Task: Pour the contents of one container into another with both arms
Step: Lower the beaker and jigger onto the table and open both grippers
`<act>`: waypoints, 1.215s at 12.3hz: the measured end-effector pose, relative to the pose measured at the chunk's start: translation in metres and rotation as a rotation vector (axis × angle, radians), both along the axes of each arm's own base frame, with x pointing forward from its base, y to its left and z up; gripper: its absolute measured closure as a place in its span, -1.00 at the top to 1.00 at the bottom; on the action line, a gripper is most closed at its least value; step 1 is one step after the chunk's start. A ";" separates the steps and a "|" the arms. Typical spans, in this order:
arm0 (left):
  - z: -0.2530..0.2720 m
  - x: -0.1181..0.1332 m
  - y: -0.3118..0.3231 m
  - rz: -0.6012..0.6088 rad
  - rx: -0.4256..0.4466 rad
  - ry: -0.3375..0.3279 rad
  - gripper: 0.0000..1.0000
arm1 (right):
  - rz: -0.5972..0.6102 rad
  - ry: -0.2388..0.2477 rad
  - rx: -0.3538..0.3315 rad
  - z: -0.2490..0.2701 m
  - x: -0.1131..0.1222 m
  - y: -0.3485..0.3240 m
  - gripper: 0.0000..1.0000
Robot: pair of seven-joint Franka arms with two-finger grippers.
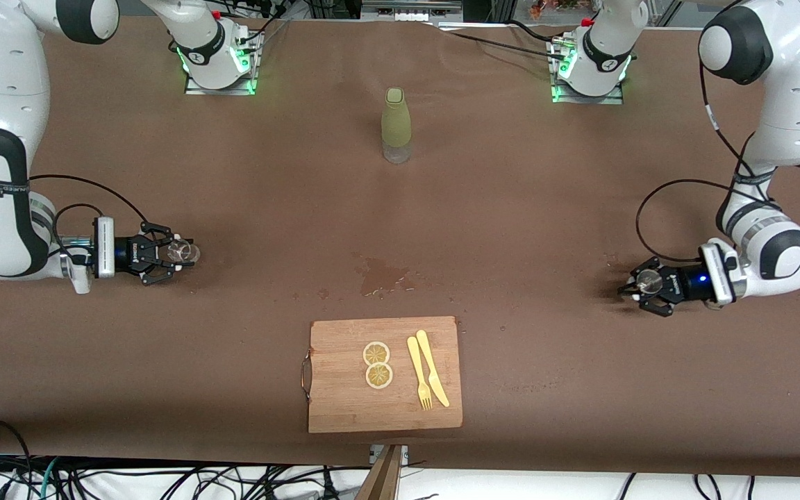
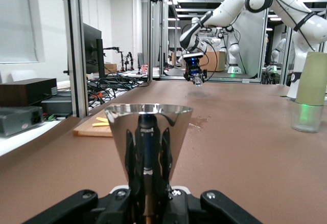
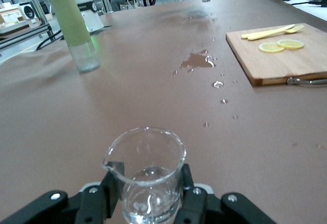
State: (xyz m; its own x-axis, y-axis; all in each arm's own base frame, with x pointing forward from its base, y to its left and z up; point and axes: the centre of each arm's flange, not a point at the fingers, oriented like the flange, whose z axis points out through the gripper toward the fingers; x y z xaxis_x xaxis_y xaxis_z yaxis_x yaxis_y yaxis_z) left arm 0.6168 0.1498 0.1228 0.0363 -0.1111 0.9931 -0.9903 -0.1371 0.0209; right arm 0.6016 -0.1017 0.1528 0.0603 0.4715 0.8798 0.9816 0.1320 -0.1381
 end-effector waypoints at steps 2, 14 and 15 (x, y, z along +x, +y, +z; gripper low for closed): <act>-0.007 -0.022 0.028 0.015 -0.027 0.028 -0.83 | 0.008 -0.049 -0.015 -0.019 -0.002 -0.010 0.00; -0.061 -0.060 0.012 -0.008 -0.096 0.084 -0.83 | 0.023 -0.096 -0.029 -0.051 0.008 -0.030 0.61; -0.065 -0.065 0.011 -0.020 -0.093 0.096 -0.83 | 0.022 -0.094 -0.031 -0.051 0.007 -0.033 0.83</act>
State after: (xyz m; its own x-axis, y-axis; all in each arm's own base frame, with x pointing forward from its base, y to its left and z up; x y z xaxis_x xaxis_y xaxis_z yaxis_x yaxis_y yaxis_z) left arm 0.5523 0.1606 0.0575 0.1300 -0.0205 0.9913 -0.9857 -0.1109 0.1270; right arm 0.6084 -0.1343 0.1019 -0.0326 0.4988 0.8661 0.9874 0.1503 -0.0494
